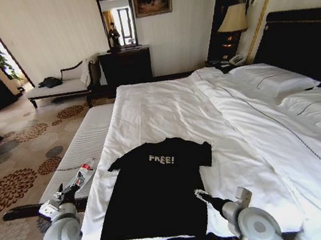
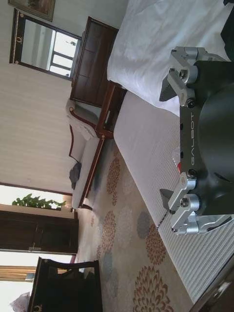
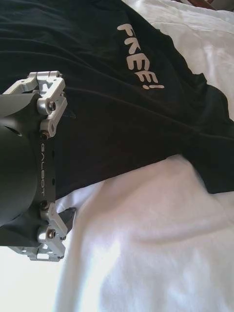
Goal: Fold the clothes on the bed.
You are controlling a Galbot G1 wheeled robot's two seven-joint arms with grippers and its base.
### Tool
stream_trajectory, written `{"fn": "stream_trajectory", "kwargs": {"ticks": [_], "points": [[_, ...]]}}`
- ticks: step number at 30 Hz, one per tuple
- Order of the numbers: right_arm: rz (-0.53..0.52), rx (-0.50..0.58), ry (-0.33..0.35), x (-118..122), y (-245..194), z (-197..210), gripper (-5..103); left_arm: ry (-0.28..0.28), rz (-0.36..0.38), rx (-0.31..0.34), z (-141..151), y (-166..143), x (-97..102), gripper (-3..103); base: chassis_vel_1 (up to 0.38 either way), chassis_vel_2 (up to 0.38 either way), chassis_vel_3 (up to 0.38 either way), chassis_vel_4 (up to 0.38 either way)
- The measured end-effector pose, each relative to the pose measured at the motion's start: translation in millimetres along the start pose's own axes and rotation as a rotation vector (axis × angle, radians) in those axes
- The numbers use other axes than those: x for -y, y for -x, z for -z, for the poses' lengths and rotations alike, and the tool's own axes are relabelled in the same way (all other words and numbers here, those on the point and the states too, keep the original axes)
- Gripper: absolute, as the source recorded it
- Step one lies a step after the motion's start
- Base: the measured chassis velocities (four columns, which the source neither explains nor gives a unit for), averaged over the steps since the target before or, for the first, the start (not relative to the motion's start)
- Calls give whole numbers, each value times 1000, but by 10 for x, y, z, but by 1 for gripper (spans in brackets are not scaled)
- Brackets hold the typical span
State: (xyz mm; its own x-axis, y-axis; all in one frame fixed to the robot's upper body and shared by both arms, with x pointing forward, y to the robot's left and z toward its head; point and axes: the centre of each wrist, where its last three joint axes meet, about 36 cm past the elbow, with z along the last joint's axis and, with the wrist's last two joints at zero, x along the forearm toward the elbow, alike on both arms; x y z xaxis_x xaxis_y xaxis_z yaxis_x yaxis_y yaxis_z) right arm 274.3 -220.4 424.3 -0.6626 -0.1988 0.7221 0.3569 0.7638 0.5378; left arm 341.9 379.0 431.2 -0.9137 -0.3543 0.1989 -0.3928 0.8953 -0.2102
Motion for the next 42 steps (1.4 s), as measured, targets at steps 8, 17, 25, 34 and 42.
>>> {"fn": "stream_trajectory", "kwargs": {"ticks": [8,17,25,34,42], "points": [[-10,44,-1,41,56,17,100,-2,8,3,7,-13,-39,100,0,0,0,0],[13,33,26,-8,32,-55,79,-7,5,-1,-19,-22,-12,100,0,0,0,0],[0,18,21,-3,81,-184,47,-7,6,-1,-28,-23,-14,100,0,0,0,0],[-25,25,13,60,124,-189,25,-9,13,-4,-50,6,-31,100,0,0,0,0],[-36,31,4,90,90,-164,1,-13,12,-5,-63,42,-18,100,0,0,0,0]]}}
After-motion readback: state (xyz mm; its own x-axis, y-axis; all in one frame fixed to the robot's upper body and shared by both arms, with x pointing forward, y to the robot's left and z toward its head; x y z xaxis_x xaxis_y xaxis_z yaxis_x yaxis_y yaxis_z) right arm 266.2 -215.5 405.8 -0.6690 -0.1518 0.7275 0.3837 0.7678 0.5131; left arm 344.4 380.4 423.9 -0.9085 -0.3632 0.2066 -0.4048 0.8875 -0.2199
